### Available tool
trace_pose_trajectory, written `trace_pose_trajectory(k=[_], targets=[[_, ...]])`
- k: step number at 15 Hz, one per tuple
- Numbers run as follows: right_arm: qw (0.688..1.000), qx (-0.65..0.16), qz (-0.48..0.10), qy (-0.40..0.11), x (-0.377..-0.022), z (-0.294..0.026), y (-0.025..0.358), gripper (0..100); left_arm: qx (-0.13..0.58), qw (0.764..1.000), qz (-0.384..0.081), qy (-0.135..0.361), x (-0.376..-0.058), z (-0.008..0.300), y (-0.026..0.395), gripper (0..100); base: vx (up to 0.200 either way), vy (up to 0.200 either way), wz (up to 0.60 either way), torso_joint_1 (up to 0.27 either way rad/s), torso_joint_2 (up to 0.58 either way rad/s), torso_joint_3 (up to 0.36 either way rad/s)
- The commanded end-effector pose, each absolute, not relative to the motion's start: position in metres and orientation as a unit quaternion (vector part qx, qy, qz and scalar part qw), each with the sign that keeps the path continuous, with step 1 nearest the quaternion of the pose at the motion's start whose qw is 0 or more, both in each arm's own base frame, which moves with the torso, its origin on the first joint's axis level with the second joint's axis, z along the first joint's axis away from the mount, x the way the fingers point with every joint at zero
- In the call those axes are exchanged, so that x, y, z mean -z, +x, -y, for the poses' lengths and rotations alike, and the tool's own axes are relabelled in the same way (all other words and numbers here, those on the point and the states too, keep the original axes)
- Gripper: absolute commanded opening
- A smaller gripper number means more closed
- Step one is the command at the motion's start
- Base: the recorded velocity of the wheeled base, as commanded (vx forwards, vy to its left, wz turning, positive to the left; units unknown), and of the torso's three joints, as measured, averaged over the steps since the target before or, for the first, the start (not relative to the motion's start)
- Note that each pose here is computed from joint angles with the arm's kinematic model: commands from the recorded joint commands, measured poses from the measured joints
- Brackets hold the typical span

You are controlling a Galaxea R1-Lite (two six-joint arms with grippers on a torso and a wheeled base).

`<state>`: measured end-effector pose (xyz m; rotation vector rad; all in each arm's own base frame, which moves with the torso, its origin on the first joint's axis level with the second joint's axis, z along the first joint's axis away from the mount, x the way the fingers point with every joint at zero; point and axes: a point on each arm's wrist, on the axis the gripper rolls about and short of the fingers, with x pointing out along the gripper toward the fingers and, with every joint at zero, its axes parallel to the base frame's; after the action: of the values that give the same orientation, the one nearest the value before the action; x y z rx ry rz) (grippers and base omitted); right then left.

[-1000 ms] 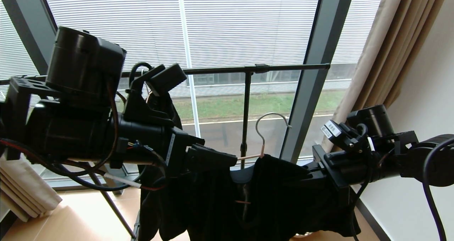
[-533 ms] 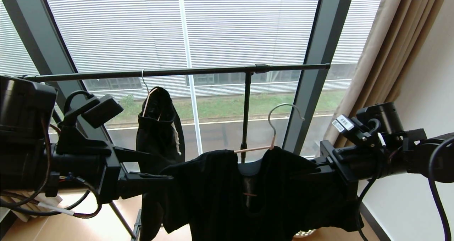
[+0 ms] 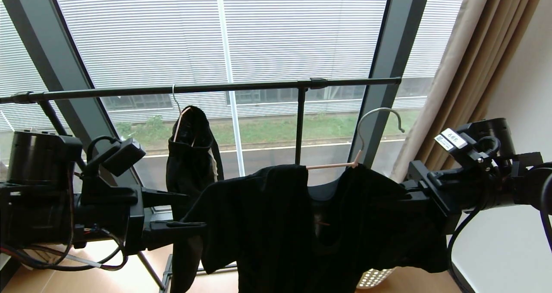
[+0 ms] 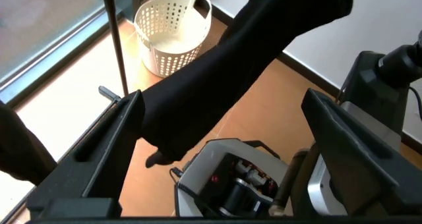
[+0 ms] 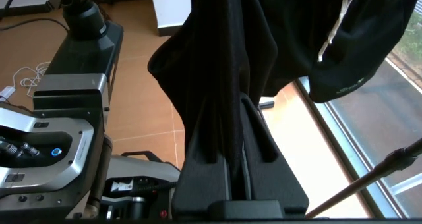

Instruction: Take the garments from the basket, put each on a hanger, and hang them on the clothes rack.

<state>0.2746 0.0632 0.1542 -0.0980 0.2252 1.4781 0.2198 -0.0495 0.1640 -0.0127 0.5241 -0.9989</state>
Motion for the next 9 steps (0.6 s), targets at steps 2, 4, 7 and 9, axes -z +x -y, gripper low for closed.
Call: trace_pose_trajectory(k=[2,4,7,9], targets=[[0.733,-0.672,-0.099,-0.046,-0.156,-0.063,0.273,0,0.479,0.834,-0.273,-0.013,-0.147,0.055,0.232,100,0.000,0.000,0.00,0.000,0.00,0.000],[0.732,-0.674,-0.094,-0.047,-0.158,-0.062,0.270,0,0.486,0.827,-0.283,-0.015,-0.136,0.061,0.242,100,0.000,0.000,0.00,0.000,0.00,0.000],[0.735,-0.670,-0.092,-0.046,-0.159,-0.058,0.271,0,0.484,0.828,-0.283,-0.017,-0.131,0.063,0.249,0,0.000,0.000,0.00,0.000,0.00,0.000],[0.735,-0.670,-0.093,-0.045,-0.158,-0.058,0.273,0,0.484,0.828,-0.283,-0.017,-0.131,0.063,0.248,0,0.000,0.000,0.00,0.000,0.00,0.000]])
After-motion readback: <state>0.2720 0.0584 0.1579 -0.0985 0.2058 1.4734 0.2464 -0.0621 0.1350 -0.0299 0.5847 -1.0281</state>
